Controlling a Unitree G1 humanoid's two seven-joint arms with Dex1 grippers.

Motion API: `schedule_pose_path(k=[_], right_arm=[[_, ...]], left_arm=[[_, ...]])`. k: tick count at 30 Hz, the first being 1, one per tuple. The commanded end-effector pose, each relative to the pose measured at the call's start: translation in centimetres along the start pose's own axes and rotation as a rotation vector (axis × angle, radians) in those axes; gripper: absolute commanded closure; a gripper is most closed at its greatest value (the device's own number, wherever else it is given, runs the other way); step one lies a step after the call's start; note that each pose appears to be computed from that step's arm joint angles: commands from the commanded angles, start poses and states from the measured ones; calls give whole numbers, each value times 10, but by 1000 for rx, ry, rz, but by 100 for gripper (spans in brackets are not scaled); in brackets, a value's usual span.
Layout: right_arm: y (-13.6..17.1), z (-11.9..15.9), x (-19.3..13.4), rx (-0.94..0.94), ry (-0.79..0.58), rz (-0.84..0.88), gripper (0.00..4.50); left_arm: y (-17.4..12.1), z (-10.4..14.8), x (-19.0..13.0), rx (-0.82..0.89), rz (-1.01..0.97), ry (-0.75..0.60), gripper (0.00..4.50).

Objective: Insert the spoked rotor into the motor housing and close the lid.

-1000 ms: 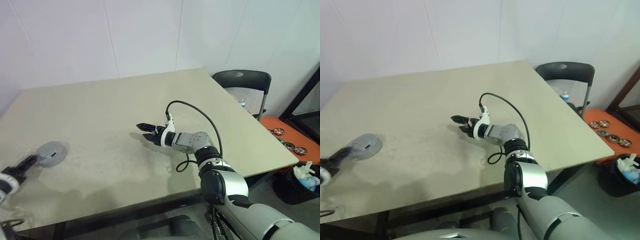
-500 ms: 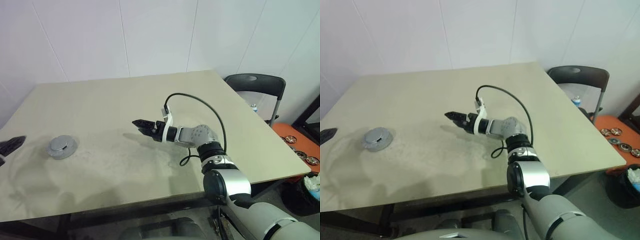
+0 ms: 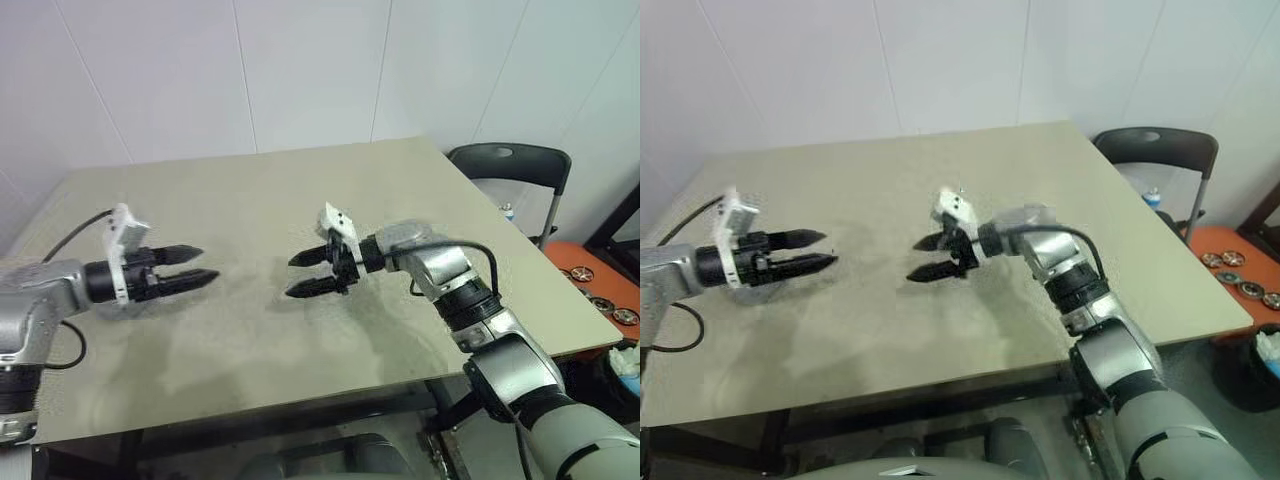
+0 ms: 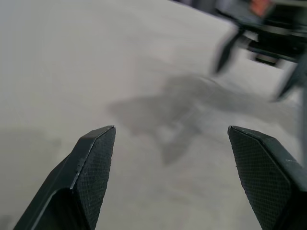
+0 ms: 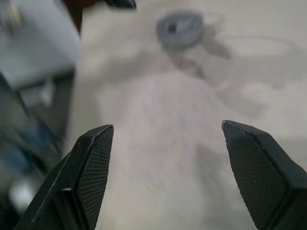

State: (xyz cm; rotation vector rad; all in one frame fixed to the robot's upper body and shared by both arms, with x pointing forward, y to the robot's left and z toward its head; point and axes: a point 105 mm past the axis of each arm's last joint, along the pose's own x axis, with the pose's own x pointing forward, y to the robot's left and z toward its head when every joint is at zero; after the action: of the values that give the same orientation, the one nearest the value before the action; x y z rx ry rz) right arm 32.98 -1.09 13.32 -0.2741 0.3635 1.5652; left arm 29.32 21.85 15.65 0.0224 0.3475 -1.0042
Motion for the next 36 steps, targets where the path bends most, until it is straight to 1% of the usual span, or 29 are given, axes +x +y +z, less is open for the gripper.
schedule_pose_path(k=[1, 5, 12, 18, 24, 36], right_arm=[[-1, 29, -5, -112, -51, 20, 74], [-4, 32, -8, -126, -54, 17, 74], [2, 26, -8, -153, -19, 68, 74], [-5, 26, -9, -168, 4, 54, 74], [-11, 33, -10, -161, -15, 37, 74], [-11, 37, -9, -161, -19, 47, 74]], left_arm=[[-11, 20, 8, 91, -60, -4, 52], [-13, 26, 10, 103, -74, -10, 52], [-10, 26, 5, 103, -55, -6, 52], [-4, 27, 0, 100, -25, -18, 52], [2, 28, -3, 97, -4, -17, 52], [0, 29, -2, 92, -6, -27, 52]])
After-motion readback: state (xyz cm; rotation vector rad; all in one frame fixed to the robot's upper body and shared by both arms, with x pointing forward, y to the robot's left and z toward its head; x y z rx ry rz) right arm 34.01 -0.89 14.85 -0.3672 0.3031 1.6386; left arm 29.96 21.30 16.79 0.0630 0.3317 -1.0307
